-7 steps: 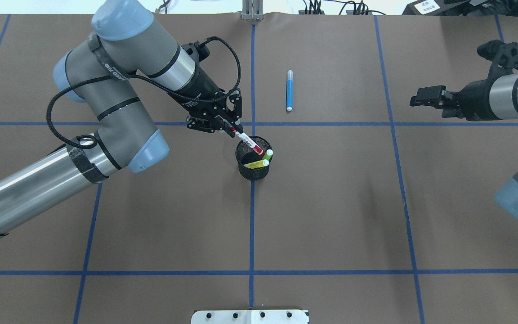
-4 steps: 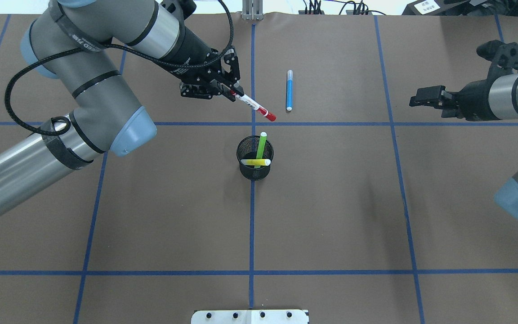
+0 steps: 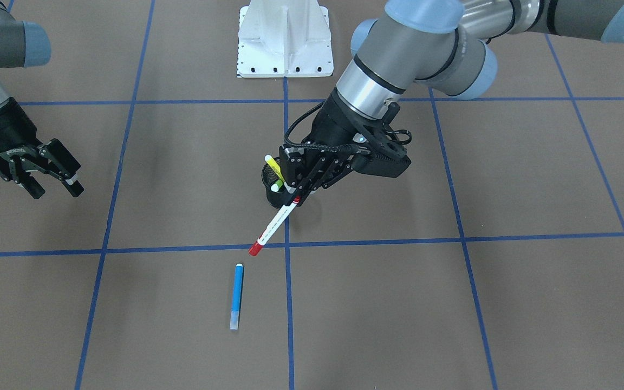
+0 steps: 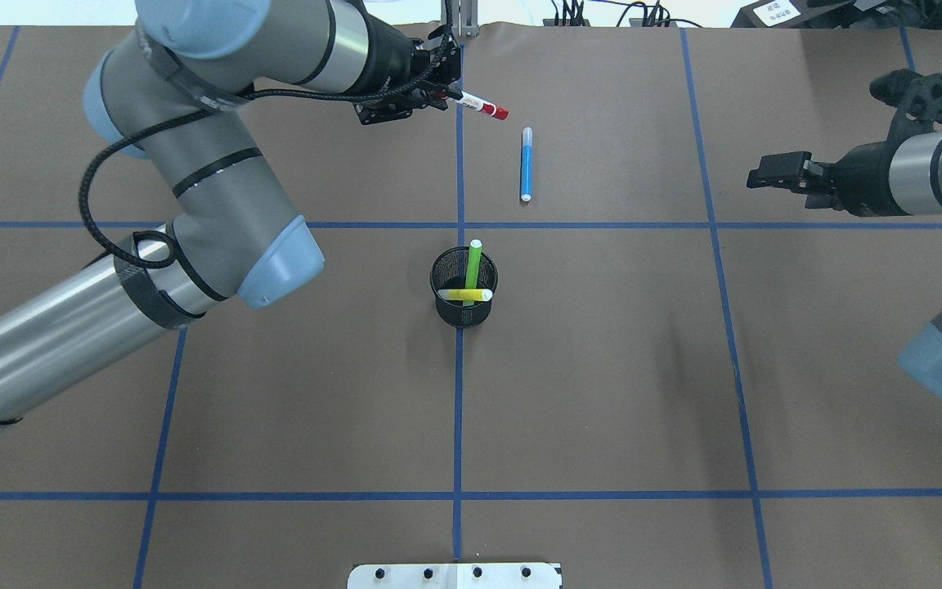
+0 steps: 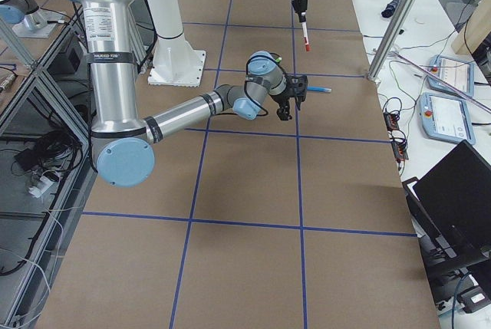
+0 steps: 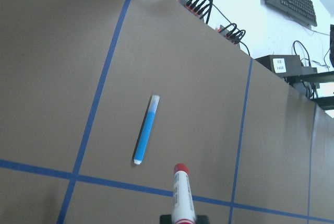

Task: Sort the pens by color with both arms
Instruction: 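Lift the red-capped marker and carry it beside the blue marker, then release the red-capped marker and withdraw the left gripper while the right arm approaches, then lower the right gripper into the cup and grasp the green marker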

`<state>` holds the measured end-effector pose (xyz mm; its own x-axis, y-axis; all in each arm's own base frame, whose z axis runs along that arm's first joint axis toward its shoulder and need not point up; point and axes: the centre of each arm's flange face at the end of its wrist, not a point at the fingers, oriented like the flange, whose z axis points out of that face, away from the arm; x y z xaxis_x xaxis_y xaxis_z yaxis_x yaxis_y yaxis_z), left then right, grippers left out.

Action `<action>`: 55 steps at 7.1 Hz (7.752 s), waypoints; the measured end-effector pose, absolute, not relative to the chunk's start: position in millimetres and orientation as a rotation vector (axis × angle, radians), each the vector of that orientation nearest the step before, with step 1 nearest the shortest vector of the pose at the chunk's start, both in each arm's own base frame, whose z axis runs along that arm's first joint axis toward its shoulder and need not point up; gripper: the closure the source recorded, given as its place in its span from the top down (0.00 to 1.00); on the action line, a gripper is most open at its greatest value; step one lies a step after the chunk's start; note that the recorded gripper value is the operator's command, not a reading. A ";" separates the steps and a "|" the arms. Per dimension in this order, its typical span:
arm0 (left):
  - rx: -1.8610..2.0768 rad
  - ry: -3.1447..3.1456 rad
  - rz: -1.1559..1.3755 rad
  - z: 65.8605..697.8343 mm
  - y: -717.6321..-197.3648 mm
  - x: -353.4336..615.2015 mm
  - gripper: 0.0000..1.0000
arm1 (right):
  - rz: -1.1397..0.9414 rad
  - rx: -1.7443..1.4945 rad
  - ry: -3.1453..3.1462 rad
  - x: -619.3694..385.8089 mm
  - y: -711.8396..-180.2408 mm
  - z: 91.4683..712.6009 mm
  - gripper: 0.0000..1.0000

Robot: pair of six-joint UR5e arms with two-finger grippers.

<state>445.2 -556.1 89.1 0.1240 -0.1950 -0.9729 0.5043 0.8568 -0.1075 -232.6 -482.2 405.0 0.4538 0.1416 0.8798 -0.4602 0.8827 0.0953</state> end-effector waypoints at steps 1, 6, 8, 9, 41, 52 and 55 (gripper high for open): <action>0.363 1.305 -0.584 95.5 -548.4 476.4 0.00 | 0.383 0.347 -1.036 -232.5 -482.3 405.1 1.00; 0.665 0.941 -0.778 103.5 -550.7 629.2 0.00 | 0.382 0.346 -1.032 -235.2 -481.8 407.1 1.00; 0.713 0.926 -0.744 117.3 -561.0 641.8 0.00 | 0.384 0.349 -1.026 -237.9 -481.5 408.7 1.00; 0.722 0.938 -0.718 124.5 -567.1 643.5 0.00 | 0.383 0.349 -1.024 -239.4 -481.2 409.3 1.00; 0.326 1.005 -0.118 405.1 -554.5 139.8 0.99 | 0.130 -0.246 -0.922 -534.9 -574.0 157.4 0.84; 0.339 1.014 -0.126 397.3 -549.2 137.5 0.99 | 0.073 -0.361 -0.903 -549.5 -580.4 178.9 0.45; 0.343 1.017 -0.124 393.3 -549.1 137.8 0.99 | 0.069 -0.362 -0.904 -550.7 -577.3 179.2 0.00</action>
